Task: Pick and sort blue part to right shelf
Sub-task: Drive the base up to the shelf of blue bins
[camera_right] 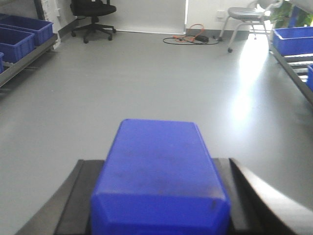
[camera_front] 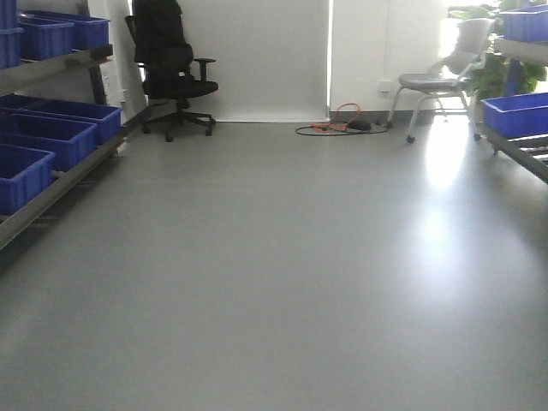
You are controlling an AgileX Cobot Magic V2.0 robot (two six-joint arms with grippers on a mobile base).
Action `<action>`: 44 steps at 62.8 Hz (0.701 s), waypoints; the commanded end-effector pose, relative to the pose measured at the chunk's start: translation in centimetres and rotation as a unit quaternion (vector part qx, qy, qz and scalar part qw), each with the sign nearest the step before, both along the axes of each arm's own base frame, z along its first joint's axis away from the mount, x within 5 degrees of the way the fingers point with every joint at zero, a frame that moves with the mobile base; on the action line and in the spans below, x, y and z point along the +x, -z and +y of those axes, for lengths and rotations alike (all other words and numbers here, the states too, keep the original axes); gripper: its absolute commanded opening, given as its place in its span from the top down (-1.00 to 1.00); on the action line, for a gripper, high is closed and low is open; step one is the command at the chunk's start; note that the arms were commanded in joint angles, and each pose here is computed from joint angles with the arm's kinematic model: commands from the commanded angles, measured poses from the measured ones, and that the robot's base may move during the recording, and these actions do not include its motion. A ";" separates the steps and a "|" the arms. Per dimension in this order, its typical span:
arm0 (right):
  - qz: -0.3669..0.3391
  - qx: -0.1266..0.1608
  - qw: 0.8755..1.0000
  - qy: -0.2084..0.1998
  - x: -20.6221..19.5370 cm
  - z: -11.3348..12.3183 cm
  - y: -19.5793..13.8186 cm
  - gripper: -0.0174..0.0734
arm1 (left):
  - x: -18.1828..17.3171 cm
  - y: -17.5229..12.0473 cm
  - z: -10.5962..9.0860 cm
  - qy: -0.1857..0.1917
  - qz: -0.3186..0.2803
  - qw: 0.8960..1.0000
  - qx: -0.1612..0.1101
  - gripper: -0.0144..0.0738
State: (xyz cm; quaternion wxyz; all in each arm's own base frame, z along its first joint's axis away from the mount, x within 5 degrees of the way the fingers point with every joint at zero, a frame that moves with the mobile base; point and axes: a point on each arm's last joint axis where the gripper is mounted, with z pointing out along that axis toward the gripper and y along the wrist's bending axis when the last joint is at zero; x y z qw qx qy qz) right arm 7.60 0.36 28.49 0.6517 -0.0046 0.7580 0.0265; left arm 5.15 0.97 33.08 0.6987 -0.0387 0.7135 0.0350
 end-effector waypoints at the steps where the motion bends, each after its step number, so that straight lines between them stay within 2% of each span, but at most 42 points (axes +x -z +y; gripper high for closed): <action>1: -0.059 0.000 0.998 0.002 0.0 0.0 -1.8 -0.33 | -0.1 -1.7 -0.2 0.010 -0.054 0.998 0.009 -0.09; 44: -0.059 0.000 0.998 0.002 0.0 0.0 -1.8 -0.33 | -0.1 -1.7 -0.2 0.010 -0.054 0.998 0.009 -0.09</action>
